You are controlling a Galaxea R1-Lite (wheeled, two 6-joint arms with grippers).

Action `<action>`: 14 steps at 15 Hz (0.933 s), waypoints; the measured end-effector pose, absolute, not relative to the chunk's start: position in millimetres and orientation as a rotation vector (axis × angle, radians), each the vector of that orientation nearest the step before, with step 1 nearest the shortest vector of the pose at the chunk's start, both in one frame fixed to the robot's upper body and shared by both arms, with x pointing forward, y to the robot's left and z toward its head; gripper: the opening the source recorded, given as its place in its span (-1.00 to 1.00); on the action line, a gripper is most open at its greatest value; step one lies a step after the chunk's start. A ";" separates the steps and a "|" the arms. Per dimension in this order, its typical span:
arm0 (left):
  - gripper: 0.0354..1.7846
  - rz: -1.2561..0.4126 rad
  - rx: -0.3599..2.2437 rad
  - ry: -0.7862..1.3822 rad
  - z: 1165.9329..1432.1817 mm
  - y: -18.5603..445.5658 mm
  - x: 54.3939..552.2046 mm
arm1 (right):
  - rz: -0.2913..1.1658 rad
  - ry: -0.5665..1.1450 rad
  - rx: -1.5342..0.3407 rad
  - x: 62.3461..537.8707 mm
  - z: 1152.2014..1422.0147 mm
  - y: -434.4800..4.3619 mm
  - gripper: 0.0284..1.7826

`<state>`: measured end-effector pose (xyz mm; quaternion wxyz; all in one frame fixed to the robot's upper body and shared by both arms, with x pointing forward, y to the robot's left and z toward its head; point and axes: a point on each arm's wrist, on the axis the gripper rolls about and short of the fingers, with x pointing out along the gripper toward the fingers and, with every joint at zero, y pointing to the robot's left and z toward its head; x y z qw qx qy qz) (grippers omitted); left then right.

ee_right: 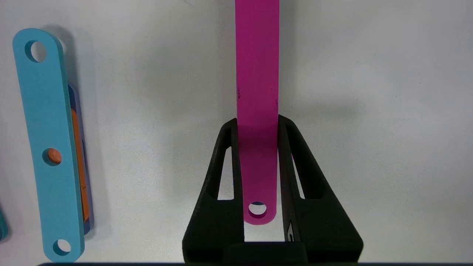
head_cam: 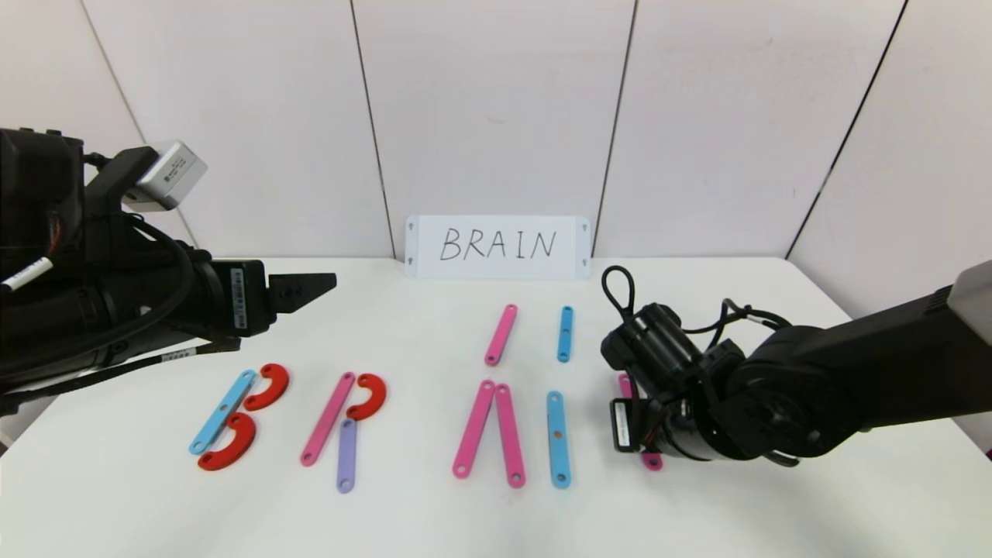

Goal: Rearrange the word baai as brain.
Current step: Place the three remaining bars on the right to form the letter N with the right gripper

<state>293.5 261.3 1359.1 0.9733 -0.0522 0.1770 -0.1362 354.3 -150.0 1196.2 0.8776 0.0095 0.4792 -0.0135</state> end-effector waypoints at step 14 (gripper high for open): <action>0.93 -0.275 -0.105 0.359 1358.8 261.3 294.0 | -0.030 1.007 0.013 353.4 1192.2 -147.4 -0.17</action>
